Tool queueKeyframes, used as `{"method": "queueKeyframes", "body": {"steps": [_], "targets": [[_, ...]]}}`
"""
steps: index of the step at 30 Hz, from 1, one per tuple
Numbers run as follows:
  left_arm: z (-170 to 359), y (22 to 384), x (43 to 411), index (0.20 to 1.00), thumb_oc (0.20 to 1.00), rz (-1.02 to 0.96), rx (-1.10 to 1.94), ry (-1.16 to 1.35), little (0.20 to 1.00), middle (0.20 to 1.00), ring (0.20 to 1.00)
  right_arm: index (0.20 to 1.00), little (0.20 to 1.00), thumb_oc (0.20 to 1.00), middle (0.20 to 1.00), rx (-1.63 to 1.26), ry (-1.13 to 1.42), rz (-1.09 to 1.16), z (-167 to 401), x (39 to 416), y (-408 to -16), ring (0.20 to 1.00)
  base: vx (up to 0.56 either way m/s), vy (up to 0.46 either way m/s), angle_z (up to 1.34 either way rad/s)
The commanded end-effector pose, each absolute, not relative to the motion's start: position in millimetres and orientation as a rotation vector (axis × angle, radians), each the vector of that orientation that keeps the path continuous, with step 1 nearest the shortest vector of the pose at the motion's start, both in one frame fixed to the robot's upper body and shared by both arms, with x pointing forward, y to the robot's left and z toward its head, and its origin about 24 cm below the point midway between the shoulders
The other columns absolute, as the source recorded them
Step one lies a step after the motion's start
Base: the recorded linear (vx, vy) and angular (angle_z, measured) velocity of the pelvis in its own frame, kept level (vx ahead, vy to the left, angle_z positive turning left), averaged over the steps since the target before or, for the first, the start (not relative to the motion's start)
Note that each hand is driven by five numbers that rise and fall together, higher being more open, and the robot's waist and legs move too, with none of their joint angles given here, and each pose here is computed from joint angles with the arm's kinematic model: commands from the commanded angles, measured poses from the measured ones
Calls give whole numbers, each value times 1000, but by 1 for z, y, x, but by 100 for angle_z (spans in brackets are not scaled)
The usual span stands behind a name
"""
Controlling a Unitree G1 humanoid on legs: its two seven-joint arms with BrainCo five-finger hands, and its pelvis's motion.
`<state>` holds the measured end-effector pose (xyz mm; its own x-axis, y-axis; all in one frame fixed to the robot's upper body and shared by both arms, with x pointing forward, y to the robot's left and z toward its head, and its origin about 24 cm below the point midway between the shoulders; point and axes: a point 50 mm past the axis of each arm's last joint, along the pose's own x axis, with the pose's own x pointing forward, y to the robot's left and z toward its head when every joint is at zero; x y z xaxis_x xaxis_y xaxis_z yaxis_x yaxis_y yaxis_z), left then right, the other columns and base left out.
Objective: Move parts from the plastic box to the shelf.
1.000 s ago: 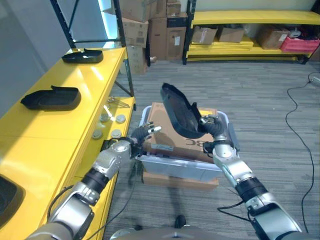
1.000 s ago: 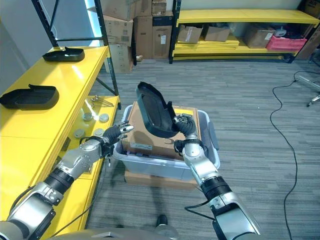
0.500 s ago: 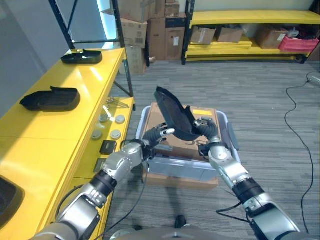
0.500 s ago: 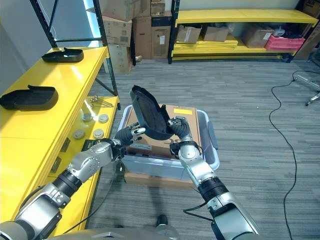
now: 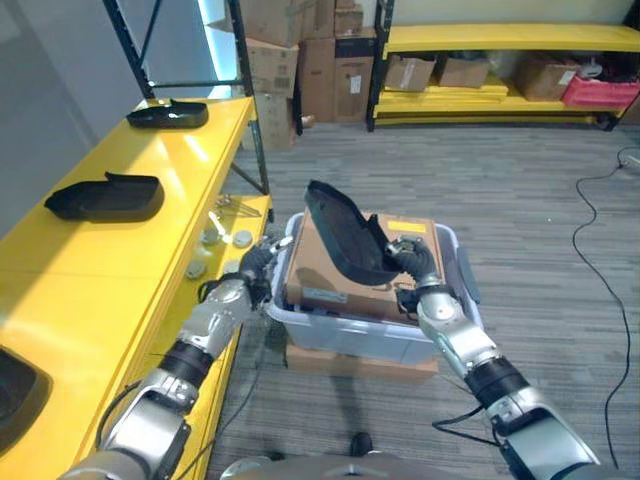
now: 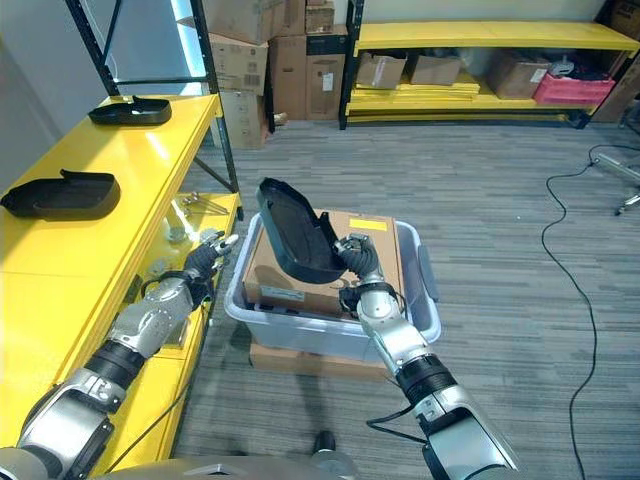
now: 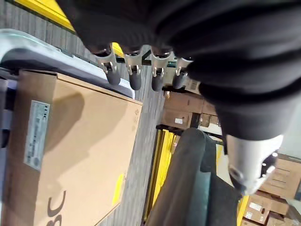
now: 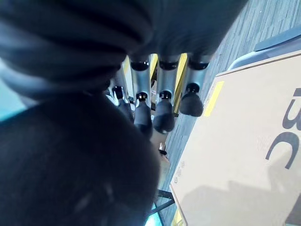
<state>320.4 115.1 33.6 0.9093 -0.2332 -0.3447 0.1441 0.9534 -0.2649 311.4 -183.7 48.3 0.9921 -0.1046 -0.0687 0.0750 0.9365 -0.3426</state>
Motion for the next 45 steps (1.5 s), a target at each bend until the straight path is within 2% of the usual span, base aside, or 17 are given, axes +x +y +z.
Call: {"method": "queueKeyframes", "body": {"steps": [1, 17, 31, 38, 42, 45], "targets": [[51, 93, 328, 1000, 1000, -303, -226, 302, 1000, 1000, 1000, 200, 200, 200, 200, -335, -73, -74, 77, 325, -172, 200, 0, 0, 0], [64, 56, 321, 1000, 1000, -477, -158, 226, 1000, 1000, 1000, 200, 200, 200, 200, -346, -49, 51, 71, 324, -152, 200, 0, 0, 0], [98, 58, 326, 1000, 1000, -488, -217, 53, 1000, 1000, 1000, 200, 200, 200, 200, -361, -12, 46, 60, 323, -147, 200, 3, 0, 0], [95, 83, 330, 1000, 1000, -411, -177, 33, 1000, 1000, 1000, 200, 200, 200, 200, -336, -35, -108, 67, 324, -176, 200, 87, 18, 0], [115, 89, 326, 1000, 1000, -467, -247, -26, 1000, 1000, 1000, 200, 200, 200, 200, -329, -122, -250, 100, 337, -206, 200, -61, 11, 4], [145, 96, 325, 1000, 1000, -531, -276, -127, 1000, 1000, 1000, 200, 200, 200, 200, -338, -270, -395, 153, 355, -231, 200, -433, -64, 24]]}}
